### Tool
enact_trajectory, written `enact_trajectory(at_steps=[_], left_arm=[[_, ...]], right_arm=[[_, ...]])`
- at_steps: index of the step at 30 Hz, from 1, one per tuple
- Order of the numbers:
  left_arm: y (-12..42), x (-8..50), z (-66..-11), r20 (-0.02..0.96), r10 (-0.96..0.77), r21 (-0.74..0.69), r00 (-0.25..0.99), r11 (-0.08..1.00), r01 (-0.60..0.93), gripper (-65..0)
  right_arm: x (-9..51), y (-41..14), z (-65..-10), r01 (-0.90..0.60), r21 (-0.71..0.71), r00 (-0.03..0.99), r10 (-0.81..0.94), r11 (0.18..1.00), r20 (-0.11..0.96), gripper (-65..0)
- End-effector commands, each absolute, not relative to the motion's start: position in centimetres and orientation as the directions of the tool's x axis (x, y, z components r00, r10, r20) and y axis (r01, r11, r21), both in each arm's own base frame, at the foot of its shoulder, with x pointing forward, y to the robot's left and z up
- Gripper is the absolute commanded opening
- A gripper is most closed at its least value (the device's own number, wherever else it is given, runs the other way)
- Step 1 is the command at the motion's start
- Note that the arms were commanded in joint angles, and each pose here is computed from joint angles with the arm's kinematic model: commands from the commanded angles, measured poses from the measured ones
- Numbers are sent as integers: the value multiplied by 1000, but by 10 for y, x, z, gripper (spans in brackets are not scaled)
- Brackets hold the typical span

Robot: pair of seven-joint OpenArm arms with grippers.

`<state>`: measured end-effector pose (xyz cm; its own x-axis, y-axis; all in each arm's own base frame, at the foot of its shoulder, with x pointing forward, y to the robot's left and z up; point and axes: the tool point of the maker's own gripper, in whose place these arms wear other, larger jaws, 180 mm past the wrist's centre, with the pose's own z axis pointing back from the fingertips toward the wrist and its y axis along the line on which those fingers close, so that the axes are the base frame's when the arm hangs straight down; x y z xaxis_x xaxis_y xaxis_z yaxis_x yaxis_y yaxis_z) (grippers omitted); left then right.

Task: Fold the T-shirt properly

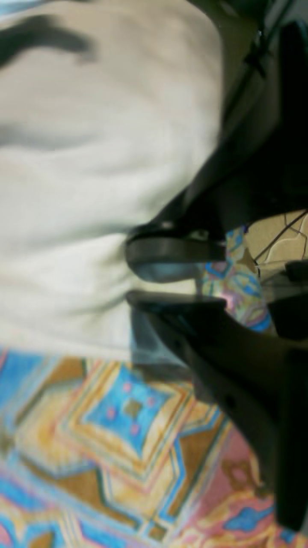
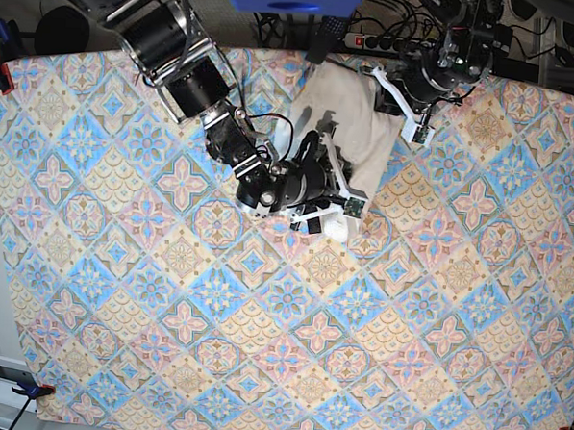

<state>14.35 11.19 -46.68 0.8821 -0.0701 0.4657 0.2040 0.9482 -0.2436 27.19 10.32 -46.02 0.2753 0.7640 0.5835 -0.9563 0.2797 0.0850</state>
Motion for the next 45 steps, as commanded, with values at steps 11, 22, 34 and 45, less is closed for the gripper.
enact_trajectory(at_steps=[11,22,34,45], left_arm=[[81,127,-494,443,-80,-303,893,924,233,-533],[6,155,-492,458,-7,-431,889,873,229,-533],[-27,166,-459,538,-27,-462,843,827,322,-533],[93,154,-423,611,-45,-262,791,931,255,-533]], right_arm=[[297,152,-433,-958,96,262,684,271,681,-593],[304,162,-404,-966,29,196,660,255,725,-594],[302,142,-350,-936,-72,166,613,344,773,-594],[302,118,-360,-911,-44,232,599,410,766,-595]])
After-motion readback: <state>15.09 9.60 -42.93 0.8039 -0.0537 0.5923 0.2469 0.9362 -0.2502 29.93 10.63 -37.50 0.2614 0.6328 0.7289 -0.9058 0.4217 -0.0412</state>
